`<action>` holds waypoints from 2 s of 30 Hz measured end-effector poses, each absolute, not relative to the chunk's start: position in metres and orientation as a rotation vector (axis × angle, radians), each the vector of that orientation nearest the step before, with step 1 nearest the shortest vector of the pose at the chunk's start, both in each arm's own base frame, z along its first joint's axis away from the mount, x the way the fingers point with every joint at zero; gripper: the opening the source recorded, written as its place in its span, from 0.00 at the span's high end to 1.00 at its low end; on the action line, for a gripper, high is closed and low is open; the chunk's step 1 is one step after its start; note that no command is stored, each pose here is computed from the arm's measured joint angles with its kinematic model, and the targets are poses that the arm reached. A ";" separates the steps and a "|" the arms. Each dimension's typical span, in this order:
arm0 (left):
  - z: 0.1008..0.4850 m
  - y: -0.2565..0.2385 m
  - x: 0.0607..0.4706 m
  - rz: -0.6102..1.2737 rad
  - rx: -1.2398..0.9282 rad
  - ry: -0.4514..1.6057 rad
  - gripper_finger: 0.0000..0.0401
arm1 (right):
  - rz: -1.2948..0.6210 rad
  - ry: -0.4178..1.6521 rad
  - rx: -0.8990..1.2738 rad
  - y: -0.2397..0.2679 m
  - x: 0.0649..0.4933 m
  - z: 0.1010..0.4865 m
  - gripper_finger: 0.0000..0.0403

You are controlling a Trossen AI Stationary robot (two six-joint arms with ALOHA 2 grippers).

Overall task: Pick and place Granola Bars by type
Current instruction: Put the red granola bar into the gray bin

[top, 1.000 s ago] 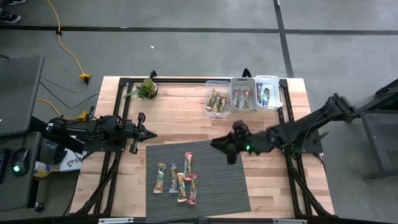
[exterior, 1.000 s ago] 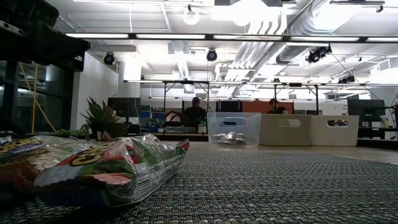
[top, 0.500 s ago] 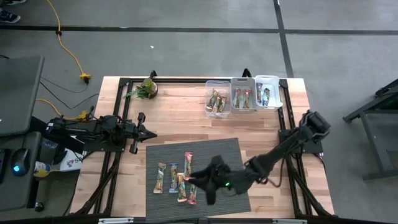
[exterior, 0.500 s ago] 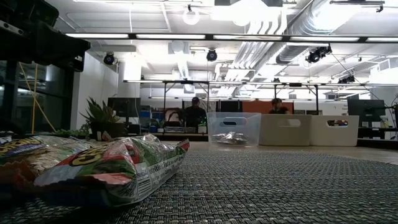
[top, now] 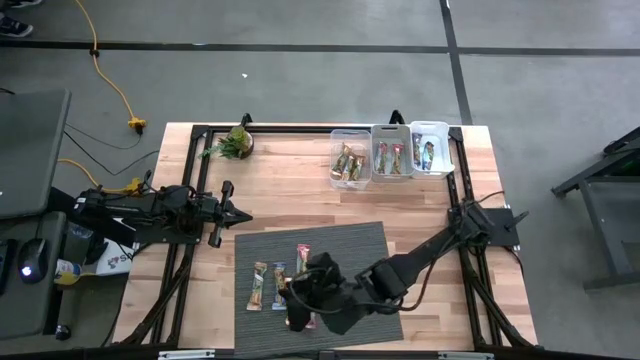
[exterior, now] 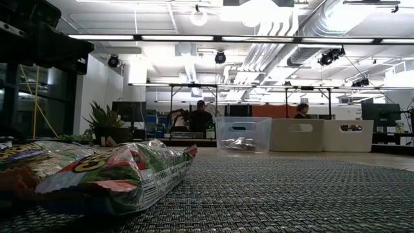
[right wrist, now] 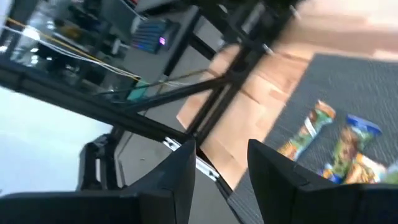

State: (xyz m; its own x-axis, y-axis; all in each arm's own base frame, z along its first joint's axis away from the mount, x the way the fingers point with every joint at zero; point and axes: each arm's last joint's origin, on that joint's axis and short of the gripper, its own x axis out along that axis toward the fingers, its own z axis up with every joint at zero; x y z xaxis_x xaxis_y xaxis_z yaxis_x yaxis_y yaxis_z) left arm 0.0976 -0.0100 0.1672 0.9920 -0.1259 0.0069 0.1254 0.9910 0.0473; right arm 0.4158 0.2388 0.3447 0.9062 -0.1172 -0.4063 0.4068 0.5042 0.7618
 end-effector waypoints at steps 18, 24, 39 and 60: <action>0.167 -0.010 0.098 -0.126 0.047 -0.010 1.00 | -0.632 0.881 1.200 0.213 0.432 0.260 0.68; 0.167 -0.010 0.098 -0.126 0.047 -0.010 1.00 | -0.661 0.898 1.210 0.210 0.432 0.258 0.68; 0.167 -0.010 0.098 -0.126 0.047 -0.010 1.00 | -0.674 0.985 1.332 0.237 0.449 0.199 0.68; 0.167 -0.010 0.098 -0.126 0.047 -0.010 1.00 | -0.719 0.984 1.226 0.222 0.453 0.191 0.40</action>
